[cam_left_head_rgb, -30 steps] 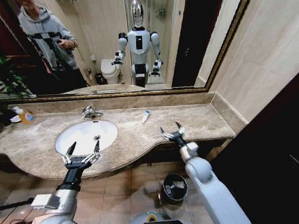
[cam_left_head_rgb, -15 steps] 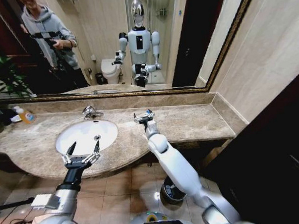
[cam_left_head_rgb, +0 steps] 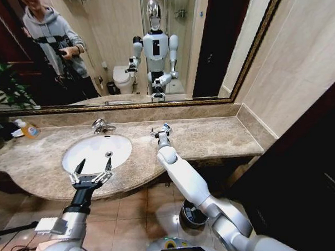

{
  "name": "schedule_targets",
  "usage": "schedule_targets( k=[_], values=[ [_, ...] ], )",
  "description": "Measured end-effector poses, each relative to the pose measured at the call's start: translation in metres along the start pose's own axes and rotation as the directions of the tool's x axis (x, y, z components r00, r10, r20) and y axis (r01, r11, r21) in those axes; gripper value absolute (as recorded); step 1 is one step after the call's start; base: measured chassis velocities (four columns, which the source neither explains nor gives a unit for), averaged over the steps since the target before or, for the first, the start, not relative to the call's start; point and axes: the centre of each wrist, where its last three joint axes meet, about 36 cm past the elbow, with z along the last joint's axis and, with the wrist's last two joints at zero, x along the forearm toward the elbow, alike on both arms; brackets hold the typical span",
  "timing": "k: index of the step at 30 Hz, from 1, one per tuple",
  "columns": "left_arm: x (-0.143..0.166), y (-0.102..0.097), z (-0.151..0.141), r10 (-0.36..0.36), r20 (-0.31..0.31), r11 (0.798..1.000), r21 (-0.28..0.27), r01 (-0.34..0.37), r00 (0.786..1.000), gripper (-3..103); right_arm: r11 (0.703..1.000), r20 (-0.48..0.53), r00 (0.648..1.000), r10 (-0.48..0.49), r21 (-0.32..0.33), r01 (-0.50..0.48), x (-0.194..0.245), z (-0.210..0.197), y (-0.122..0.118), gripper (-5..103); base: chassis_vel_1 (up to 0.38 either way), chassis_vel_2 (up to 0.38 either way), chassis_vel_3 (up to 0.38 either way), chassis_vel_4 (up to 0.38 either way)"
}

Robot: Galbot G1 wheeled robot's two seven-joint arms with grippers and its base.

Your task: Pick up the trash from the sink and place it in the trash bin.

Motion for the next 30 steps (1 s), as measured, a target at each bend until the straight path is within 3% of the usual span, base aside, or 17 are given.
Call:
schedule_targets(
  k=[12,18,20,30],
  values=[
    [0.000,0.000,0.000,0.000,0.000,1.000,0.000,0.000,1.000,100,1.000,-0.025,1.000,-0.003,0.026,0.004,-0.010,0.029,-0.008,103,0.000,0.000,0.000,0.000],
    [0.000,0.000,0.000,0.000,0.000,1.000,0.000,0.000,1.000,100,0.999,-0.013,1.000,-0.013,0.033,0.014,-0.011,0.031,-0.009,85,0.000,0.000,0.000,0.000],
    [0.000,0.000,0.000,0.000,0.000,1.000,0.000,0.000,1.000,100,0.999,-0.011,1.000,-0.015,0.033,0.016,-0.011,0.030,-0.009,85,0.000,0.000,0.000,0.000],
    [0.000,0.000,0.000,0.000,0.000,1.000,0.000,0.000,1.000,100,0.999,-0.021,0.999,-0.042,0.013,0.042,-0.012,0.034,-0.010,54,0.000,0.000,0.000,0.000]
  ],
)
